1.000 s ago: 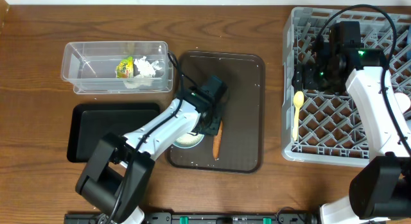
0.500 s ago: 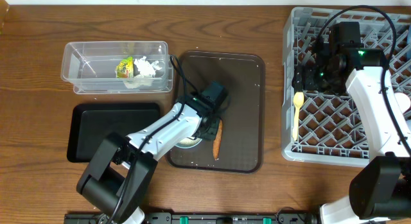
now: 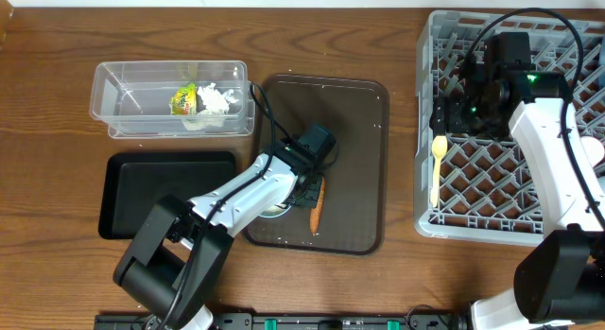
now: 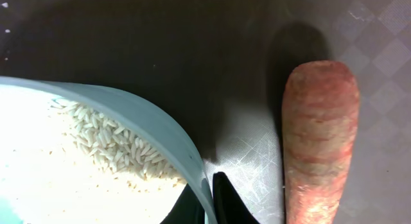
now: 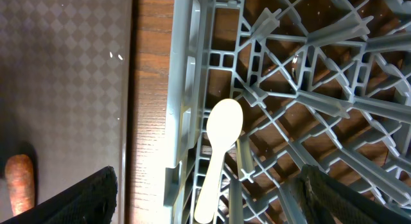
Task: Sort waste into correct bins and load items into the dishwasher rack
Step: 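Carry rice bowl left and tip rice onto black tray, then carry emptied white bowl with left gripper and set it on brown tray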
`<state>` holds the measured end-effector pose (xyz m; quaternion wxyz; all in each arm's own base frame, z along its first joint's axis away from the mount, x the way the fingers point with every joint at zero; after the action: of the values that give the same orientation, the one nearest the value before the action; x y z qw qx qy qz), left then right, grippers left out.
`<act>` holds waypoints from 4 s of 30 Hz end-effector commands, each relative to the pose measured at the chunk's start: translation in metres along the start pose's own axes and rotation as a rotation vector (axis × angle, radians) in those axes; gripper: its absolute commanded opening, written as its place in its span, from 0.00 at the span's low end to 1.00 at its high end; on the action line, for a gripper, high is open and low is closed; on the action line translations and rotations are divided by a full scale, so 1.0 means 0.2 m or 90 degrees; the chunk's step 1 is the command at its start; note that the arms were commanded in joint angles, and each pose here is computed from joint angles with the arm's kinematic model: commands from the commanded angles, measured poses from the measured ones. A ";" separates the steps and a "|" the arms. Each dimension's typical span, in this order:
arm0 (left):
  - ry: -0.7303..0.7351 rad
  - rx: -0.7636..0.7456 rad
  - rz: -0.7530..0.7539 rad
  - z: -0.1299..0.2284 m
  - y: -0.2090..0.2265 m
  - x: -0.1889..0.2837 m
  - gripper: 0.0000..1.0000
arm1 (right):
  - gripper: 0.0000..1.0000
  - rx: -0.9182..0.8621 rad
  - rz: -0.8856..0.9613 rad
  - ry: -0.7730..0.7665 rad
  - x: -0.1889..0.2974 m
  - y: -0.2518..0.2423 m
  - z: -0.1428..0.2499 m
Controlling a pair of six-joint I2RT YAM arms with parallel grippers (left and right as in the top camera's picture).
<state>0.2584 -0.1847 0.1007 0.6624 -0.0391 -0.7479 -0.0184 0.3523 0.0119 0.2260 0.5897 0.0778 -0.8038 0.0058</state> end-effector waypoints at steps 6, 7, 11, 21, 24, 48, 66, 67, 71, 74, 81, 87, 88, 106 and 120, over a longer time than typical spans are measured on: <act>-0.046 -0.013 0.017 -0.08 -0.03 0.13 0.06 | 0.88 0.000 -0.004 -0.015 0.04 0.01 -0.01; -0.057 -0.011 0.023 -0.09 -0.02 0.16 0.06 | 0.88 0.000 -0.004 -0.015 0.04 0.01 -0.01; -0.095 0.012 0.041 -0.11 0.03 0.29 0.06 | 0.88 0.000 -0.003 -0.015 0.04 0.01 -0.01; -0.155 0.156 0.172 -0.16 0.36 0.61 0.06 | 0.88 0.000 -0.003 -0.015 0.04 0.01 -0.01; -0.139 0.213 0.229 -0.18 0.51 0.61 0.06 | 0.88 0.000 -0.003 -0.015 0.04 0.01 -0.01; -0.306 0.354 0.869 0.09 1.27 0.31 0.06 | 0.88 0.000 -0.004 -0.015 0.04 0.01 -0.01; -0.092 0.615 0.947 0.09 1.29 0.24 0.06 | 0.88 0.000 -0.004 -0.014 0.04 0.01 -0.01; -0.070 0.643 0.954 0.10 1.30 0.24 0.06 | 0.87 0.000 -0.004 -0.014 0.04 0.01 -0.01; -0.016 0.723 0.969 0.11 1.33 0.24 0.06 | 0.88 0.000 -0.003 -0.013 0.04 0.01 -0.01; -0.019 0.736 0.971 0.11 1.35 0.24 0.06 | 0.88 0.000 -0.004 -0.012 0.04 0.01 -0.01; -0.142 0.619 0.941 0.08 1.39 0.25 0.06 | 0.88 0.000 -0.004 -0.012 0.04 0.01 -0.01; -0.158 0.638 0.883 0.07 1.41 0.22 0.06 | 0.88 0.000 -0.004 -0.012 0.04 0.01 -0.01; -0.165 0.610 0.912 0.06 1.40 0.25 0.06 | 0.88 0.000 -0.004 -0.012 0.04 0.01 -0.01; -0.232 0.399 0.881 -0.06 1.21 0.44 0.06 | 0.88 -0.001 -0.004 -0.012 0.04 0.01 -0.01; -0.293 0.262 0.636 -0.24 0.59 0.53 0.06 | 0.88 0.000 -0.003 -0.017 0.04 0.01 -0.02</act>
<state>0.2946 -0.0434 0.2072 0.4157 -0.2991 -0.7005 0.4969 0.3519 0.0119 0.2259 0.5910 0.0780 -0.8029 0.0056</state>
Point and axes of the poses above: each gripper's point midway between its finger pads, its own x axis back along the fingers, its own y axis along the line the jaws close on, z = x × y, the point moved 9 cm from there along x, back along the fingers, and after that the axes turned 8 degrees about x, right-handed, at the moved point
